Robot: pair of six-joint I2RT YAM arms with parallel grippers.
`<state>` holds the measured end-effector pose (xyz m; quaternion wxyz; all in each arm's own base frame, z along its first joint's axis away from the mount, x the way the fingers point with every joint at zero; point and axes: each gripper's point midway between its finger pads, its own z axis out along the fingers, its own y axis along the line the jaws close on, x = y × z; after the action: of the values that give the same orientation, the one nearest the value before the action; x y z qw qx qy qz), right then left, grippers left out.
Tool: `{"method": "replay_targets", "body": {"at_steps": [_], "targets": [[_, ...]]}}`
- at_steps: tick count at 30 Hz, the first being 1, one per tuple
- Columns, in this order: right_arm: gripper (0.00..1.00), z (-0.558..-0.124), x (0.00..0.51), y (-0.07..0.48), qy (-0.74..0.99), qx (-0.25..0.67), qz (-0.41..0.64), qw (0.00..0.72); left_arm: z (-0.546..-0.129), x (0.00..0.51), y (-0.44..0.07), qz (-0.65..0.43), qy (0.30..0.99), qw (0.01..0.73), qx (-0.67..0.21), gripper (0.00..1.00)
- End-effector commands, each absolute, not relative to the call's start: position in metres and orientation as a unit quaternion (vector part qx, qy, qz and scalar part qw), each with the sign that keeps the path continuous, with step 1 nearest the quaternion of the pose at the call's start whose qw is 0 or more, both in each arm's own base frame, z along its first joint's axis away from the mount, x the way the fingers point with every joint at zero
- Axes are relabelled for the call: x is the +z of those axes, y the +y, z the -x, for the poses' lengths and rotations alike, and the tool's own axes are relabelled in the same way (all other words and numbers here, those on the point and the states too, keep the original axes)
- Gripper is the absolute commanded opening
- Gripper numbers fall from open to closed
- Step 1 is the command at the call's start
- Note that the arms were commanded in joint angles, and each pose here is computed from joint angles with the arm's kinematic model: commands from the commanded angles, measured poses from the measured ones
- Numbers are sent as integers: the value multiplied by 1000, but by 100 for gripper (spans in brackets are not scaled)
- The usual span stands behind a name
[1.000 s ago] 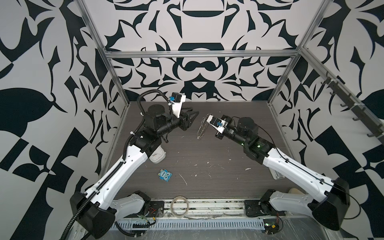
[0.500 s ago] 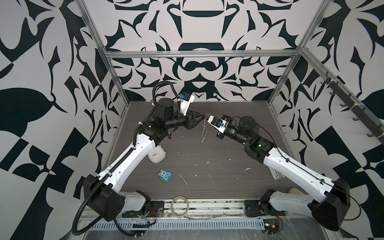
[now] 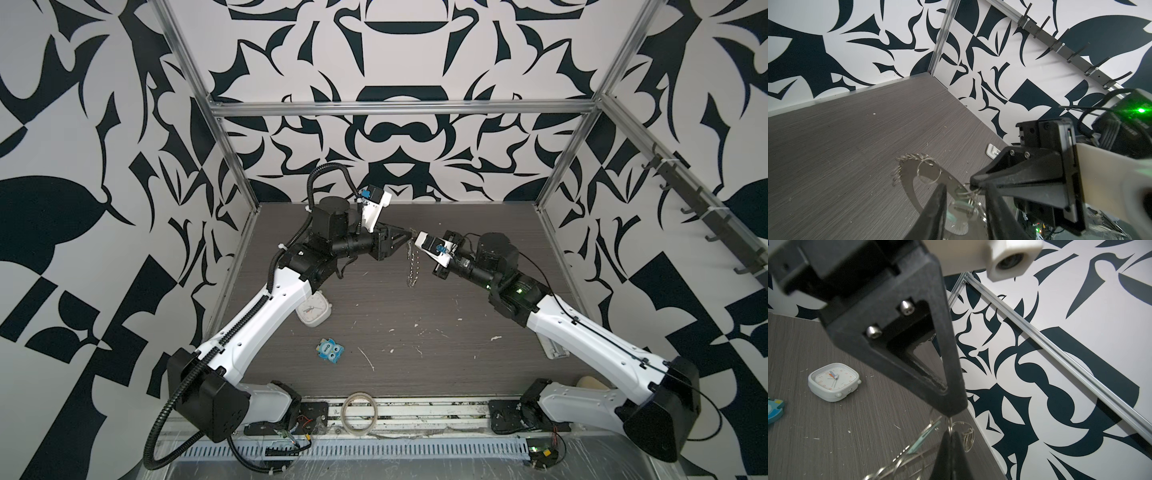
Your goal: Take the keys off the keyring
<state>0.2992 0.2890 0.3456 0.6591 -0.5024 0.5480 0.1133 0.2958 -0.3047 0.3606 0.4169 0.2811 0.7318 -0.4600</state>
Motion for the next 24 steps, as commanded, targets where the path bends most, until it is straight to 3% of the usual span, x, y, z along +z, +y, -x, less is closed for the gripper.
{"method": "replay_targets", "body": {"at_steps": [1, 4, 10, 16, 20, 24], "targets": [[0, -297, 385, 289, 517, 121, 484, 696, -289, 356, -308, -283, 735, 398, -470, 35], [0, -297, 384, 289, 518, 121, 485, 695, -288, 354, -310, -285, 737, 393, -471, 32], [0, -297, 385, 289, 517, 123, 483, 695, -288, 350, -310, -284, 743, 385, -469, 14], [0, -296, 386, 288, 517, 125, 481, 697, -289, 349, -309, -282, 747, 385, -463, 16], [0, -295, 387, 288, 517, 125, 480, 698, -289, 347, -309, -282, 749, 383, -460, 23], [0, -295, 387, 287, 518, 127, 479, 697, -290, 346, -308, -281, 751, 384, -458, 19]]}}
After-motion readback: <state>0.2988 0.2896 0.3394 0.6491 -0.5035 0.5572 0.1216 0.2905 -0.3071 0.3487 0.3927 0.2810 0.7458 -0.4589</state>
